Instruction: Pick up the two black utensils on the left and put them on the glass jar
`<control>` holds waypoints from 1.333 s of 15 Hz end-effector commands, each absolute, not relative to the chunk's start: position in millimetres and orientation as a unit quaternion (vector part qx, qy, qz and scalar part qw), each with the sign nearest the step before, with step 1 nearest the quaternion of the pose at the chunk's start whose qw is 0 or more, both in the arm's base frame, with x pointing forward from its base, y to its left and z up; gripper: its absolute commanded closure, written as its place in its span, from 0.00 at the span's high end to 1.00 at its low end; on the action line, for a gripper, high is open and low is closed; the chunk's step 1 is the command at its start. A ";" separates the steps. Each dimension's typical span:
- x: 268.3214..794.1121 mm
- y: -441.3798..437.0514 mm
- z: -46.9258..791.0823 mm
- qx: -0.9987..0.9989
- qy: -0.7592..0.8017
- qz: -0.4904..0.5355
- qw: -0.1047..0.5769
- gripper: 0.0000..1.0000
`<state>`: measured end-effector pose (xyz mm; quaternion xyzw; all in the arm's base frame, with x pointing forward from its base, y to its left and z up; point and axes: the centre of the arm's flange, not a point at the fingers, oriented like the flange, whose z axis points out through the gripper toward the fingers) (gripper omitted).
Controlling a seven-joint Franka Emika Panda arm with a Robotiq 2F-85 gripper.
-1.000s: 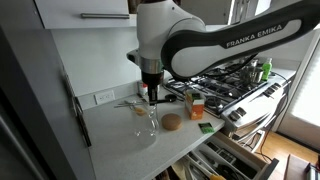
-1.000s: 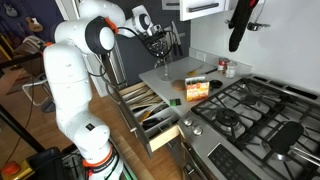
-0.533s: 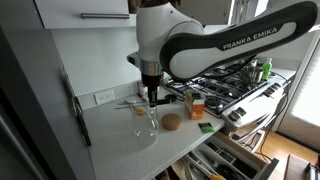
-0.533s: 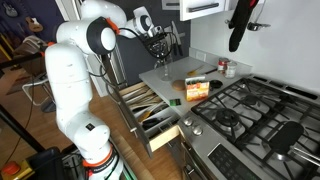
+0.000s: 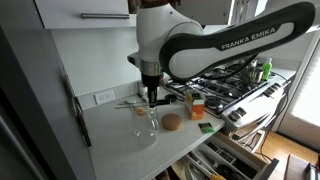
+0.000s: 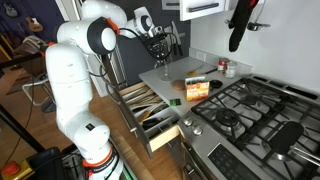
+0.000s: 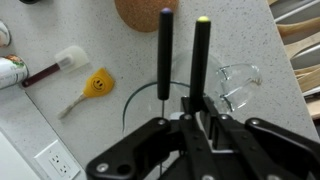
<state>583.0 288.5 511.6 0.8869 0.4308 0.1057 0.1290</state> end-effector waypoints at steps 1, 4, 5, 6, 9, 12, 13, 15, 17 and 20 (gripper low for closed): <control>587.8 286.5 508.5 0.896 0.414 0.115 0.114 0.04; 589.5 286.2 506.8 0.899 0.406 0.121 0.111 0.04; 590.0 286.2 505.7 0.900 0.404 0.122 0.110 0.04; 590.6 286.3 504.7 0.901 0.402 0.123 0.109 0.04; 591.6 285.8 502.9 0.901 0.400 0.124 0.108 0.04; 591.2 285.0 502.6 0.902 0.399 0.123 0.109 0.04; 591.1 284.7 502.8 0.903 0.398 0.123 0.109 0.04; 590.5 284.6 504.2 0.904 0.396 0.123 0.109 0.40; 589.5 285.1 506.1 0.903 0.398 0.125 0.108 0.53; 588.7 285.4 508.2 0.902 0.398 0.127 0.108 0.76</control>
